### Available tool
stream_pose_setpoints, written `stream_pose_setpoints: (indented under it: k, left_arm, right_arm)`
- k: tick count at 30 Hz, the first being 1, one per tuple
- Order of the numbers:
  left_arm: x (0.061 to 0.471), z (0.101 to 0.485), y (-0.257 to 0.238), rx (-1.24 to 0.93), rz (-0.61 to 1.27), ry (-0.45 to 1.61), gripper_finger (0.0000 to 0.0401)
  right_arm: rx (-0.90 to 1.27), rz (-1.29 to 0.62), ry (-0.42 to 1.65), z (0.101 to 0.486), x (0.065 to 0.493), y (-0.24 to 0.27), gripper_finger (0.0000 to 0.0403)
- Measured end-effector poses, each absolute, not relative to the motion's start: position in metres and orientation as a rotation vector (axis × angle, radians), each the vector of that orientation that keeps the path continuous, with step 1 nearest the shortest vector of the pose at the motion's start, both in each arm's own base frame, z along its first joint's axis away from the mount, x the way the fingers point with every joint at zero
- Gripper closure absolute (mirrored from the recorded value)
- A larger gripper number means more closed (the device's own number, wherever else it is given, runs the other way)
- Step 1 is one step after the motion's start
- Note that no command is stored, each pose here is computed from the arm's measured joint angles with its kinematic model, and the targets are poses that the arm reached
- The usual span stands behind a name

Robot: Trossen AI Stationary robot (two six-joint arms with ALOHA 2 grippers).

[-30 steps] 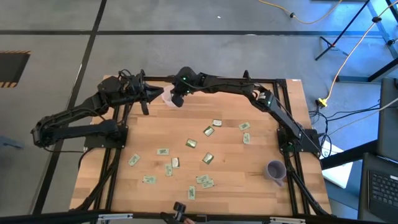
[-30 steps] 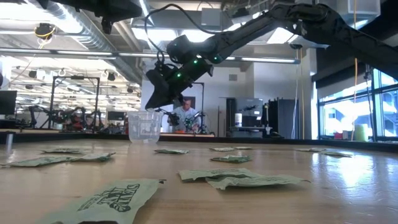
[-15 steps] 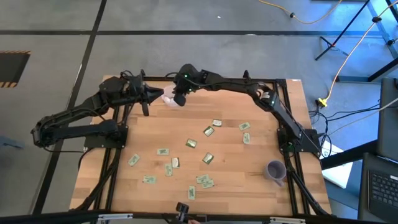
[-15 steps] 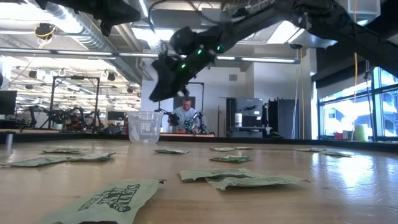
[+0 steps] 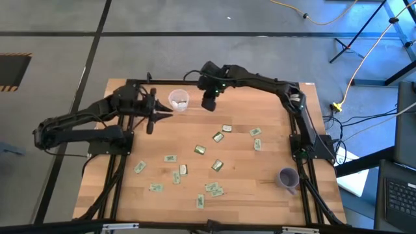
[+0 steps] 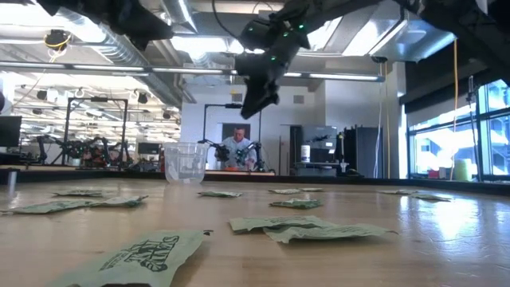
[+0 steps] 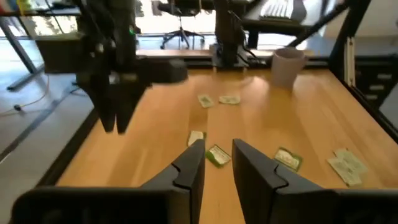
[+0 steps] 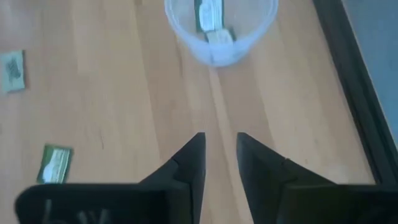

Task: Pick and place items into bin
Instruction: Put the stevia packet into the transparent bin

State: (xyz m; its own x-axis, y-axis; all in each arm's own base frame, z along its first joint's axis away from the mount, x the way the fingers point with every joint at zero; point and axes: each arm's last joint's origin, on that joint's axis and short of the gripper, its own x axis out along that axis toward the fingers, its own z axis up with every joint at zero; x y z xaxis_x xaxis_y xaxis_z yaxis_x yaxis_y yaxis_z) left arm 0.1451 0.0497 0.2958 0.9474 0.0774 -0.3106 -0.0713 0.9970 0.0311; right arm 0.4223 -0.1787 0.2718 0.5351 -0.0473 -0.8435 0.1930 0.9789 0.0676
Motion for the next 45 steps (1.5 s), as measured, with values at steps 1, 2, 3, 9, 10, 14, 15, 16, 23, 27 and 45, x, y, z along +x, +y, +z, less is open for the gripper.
stream_pose_setpoints:
  k: [1, 2, 3, 9, 10, 14, 15, 16, 23, 27, 45]
  left_arm:
    - [0.147, 0.294, 0.048, 0.025, 0.072, 0.333, 0.032]
    - [0.148, 0.292, 0.046, 0.028, 0.068, 0.353, 0.0319]
    - [0.15, 0.29, 0.043, 0.029, 0.059, 0.373, 0.0317]
    - [0.156, 0.271, 0.025, 0.03, 0.055, 0.572, 0.0315]
    - [0.157, 0.267, 0.022, 0.019, 0.06, 0.614, 0.0315]
    - [0.16, 0.254, 0.007, -0.057, 0.076, 0.779, 0.0315]
    - [0.161, 0.253, 0.003, -0.079, 0.08, 0.827, 0.0315]
    - [0.162, 0.253, -0.001, -0.103, 0.082, 0.878, 0.0315]
    - [0.176, 0.254, -0.026, -0.199, 0.128, 1.296, 0.0315]
    - [0.179, 0.242, -0.042, -0.249, 0.1, 1.483, 0.0315]
    - [0.155, 0.181, -0.102, -0.338, 0.221, 1.565, 0.0315]
  right_arm:
    - [0.155, -0.139, 1.001, 0.272, 0.418, -0.176, 0.0312]
    - [0.153, -0.135, 1.003, 0.273, 0.412, -0.174, 0.0312]
    - [0.154, -0.133, 1.007, 0.272, 0.406, -0.171, 0.0313]
    - [0.117, -0.143, 0.893, 0.276, 0.368, -0.153, 0.0313]
    - [0.108, -0.146, 0.862, 0.276, 0.361, -0.15, 0.0312]
    - [0.078, -0.165, 0.742, 0.281, 0.34, -0.141, 0.0312]
    - [0.082, -0.174, 0.721, 0.282, 0.336, -0.14, 0.0312]
    - [0.078, -0.178, 0.703, 0.283, 0.333, -0.138, 0.0312]
    - [0.066, -0.192, 0.675, 0.284, 0.324, -0.136, 0.0312]
    - [0.067, -0.192, 0.678, 0.284, 0.324, -0.136, 0.0312]
    - [0.093, -0.197, 0.669, 0.284, 0.325, -0.136, 0.0312]
